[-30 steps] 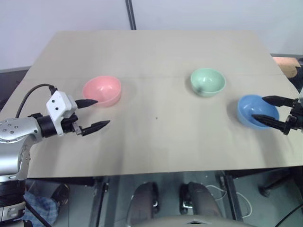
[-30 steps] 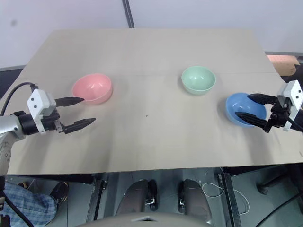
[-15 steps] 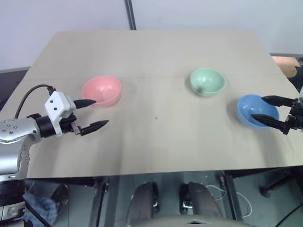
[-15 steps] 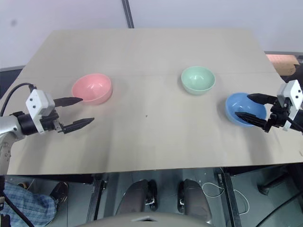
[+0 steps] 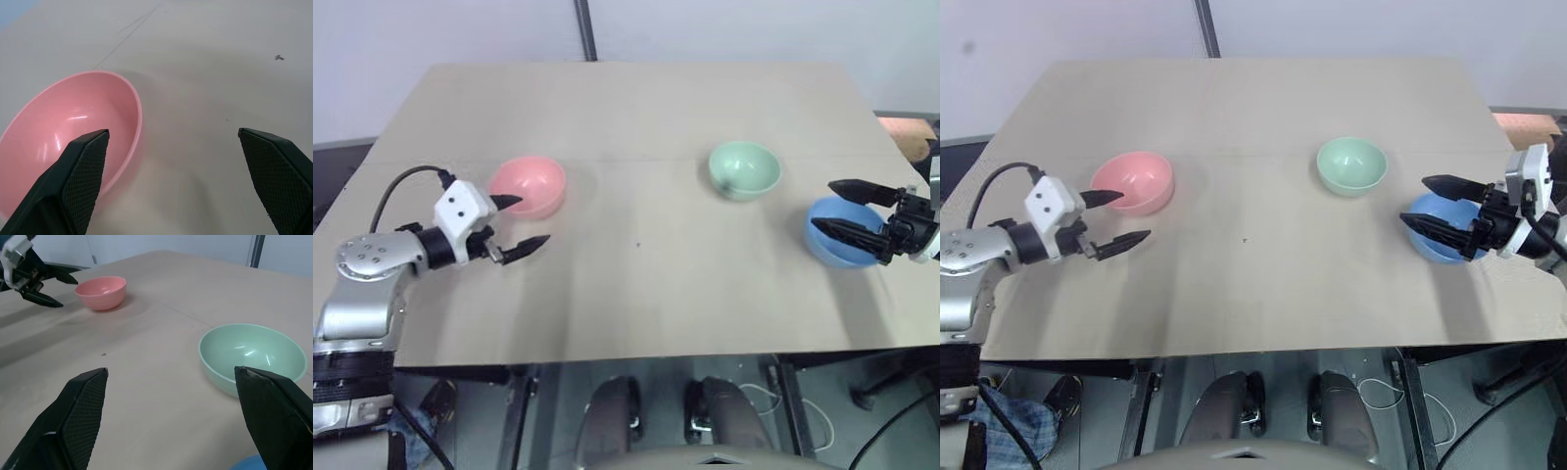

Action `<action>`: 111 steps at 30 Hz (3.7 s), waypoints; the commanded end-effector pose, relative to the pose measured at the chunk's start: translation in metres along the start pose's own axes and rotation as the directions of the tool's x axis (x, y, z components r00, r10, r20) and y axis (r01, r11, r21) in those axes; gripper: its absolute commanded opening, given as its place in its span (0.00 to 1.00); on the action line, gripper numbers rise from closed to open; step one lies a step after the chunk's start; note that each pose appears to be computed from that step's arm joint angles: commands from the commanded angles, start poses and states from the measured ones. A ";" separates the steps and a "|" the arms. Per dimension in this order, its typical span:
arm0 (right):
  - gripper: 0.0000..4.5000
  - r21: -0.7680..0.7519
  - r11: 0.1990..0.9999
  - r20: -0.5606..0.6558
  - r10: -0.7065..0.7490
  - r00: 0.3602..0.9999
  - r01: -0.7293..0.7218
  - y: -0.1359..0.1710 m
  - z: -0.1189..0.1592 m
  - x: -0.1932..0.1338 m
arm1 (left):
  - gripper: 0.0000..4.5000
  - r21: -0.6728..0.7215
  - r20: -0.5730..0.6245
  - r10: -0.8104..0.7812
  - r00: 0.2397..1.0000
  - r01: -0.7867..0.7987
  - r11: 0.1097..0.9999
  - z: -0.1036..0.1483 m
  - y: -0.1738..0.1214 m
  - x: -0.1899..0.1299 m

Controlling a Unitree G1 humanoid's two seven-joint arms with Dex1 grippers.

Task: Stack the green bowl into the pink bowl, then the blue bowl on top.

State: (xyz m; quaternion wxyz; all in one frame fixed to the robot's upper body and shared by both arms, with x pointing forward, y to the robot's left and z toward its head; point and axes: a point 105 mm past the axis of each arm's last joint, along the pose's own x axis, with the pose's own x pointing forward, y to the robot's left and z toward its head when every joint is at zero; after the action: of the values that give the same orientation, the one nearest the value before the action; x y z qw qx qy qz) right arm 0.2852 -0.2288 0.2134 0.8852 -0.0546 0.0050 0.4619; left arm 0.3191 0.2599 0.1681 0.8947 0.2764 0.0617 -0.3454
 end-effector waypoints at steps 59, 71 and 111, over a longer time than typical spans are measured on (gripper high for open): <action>1.00 -0.063 0.995 -0.017 -0.082 0.996 0.081 0.000 -0.015 -0.002 | 0.01 0.530 -0.215 -0.681 0.700 0.669 0.521 0.062 -0.100 0.079; 1.00 -0.061 0.993 -0.014 -0.099 0.995 0.098 0.002 -0.017 -0.005 | 0.73 0.539 -0.137 -0.672 0.728 0.624 0.566 0.069 -0.096 0.083; 1.00 -0.290 0.936 -0.249 -0.277 0.928 0.201 -0.063 -0.017 0.086 | 0.99 -0.179 0.221 -0.016 0.975 0.056 0.982 0.038 -0.019 -0.010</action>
State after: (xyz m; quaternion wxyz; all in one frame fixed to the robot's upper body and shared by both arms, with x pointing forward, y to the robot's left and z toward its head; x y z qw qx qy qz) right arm 0.3841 -0.2018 0.1827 0.9141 -0.2149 0.0909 0.3315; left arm 0.2970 0.2407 0.1829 0.9160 0.1363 0.0209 -0.3767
